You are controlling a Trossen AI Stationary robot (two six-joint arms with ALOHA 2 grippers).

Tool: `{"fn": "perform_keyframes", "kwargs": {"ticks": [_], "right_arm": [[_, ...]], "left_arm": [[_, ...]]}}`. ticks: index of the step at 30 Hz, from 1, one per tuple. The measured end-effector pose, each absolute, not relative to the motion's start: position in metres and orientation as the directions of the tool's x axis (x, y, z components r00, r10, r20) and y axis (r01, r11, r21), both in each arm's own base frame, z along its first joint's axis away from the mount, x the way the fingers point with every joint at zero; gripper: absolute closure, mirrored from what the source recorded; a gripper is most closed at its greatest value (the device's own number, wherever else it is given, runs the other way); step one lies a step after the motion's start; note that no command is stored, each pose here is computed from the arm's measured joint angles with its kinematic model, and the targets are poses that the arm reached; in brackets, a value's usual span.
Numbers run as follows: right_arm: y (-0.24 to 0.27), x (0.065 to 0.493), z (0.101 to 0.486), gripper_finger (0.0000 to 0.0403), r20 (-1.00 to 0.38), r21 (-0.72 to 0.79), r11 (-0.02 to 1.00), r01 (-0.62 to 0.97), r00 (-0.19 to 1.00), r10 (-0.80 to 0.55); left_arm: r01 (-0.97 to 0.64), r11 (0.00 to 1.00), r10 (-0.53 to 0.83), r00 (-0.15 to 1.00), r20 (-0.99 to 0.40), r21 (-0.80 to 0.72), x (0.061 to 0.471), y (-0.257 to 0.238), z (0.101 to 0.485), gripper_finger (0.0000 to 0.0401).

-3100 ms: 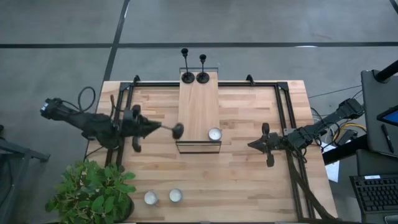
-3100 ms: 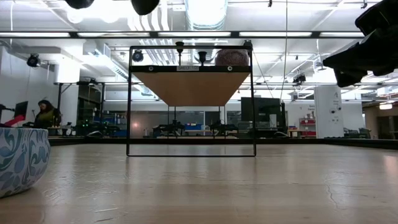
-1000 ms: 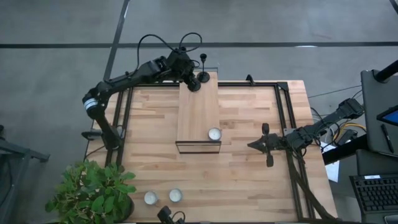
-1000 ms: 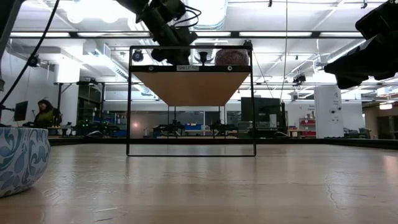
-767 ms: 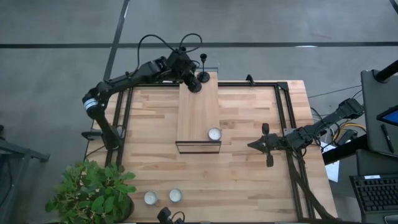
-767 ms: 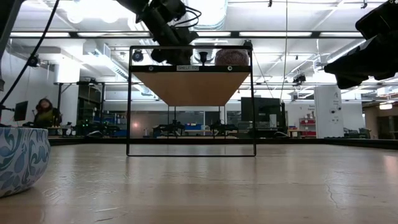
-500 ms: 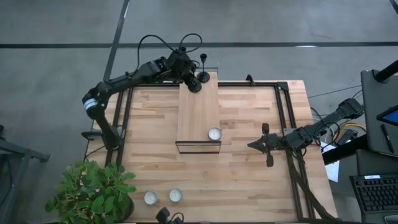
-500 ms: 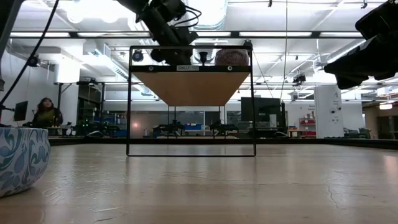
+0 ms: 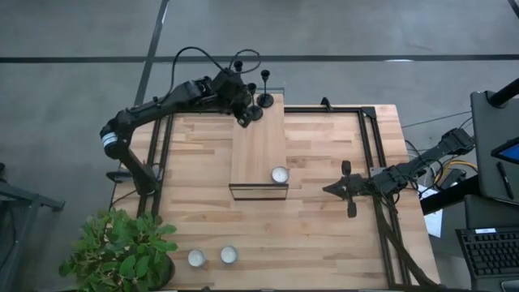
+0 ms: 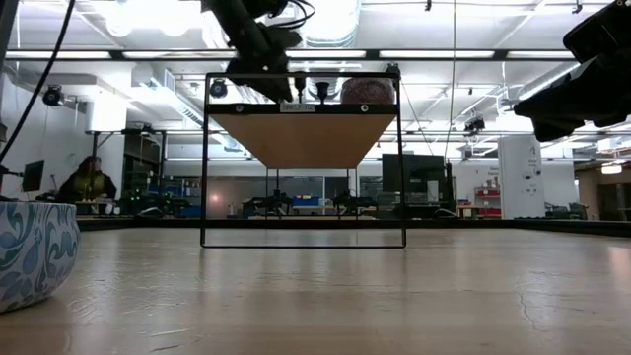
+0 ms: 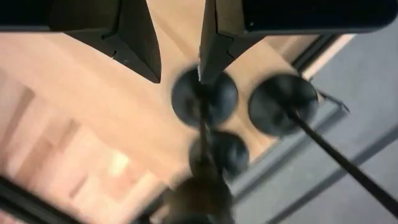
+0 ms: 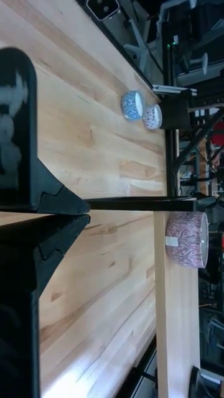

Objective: Pick & Place candle stick holders
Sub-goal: Align the blue scented candle with the pink scented candle on the shelf

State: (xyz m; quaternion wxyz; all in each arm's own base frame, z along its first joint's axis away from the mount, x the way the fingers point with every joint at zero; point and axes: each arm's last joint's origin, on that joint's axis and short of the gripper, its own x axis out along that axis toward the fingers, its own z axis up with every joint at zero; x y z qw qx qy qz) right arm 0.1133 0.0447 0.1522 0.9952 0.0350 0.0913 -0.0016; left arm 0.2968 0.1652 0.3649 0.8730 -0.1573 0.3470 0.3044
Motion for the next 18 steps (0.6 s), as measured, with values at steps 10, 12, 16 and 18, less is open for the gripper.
{"fn": "perform_keyframes", "kwargs": {"ticks": [10,12,16,18], "right_arm": [[0.045,0.113,0.152,0.0394,-0.182,0.08,0.997,0.011,0.983,0.003],[0.045,0.113,0.152,0.0394,-0.182,0.079,0.997,0.011,0.983,0.003],[0.045,0.113,0.152,0.0394,-0.182,0.077,0.997,0.011,0.983,0.003],[0.045,0.113,0.152,0.0394,-0.182,0.079,0.997,0.011,0.983,0.003]], "left_arm": [[-0.591,0.804,0.284,0.483,-0.828,-0.069,0.283,0.114,0.365,0.0293],[-0.579,0.811,0.255,0.477,-0.841,-0.082,0.282,0.099,0.367,0.0293],[-0.55,0.824,0.196,0.499,-0.844,-0.133,0.282,0.064,0.373,0.0293],[-0.534,0.828,0.163,0.52,-0.839,-0.17,0.283,0.044,0.375,0.0293]]}}
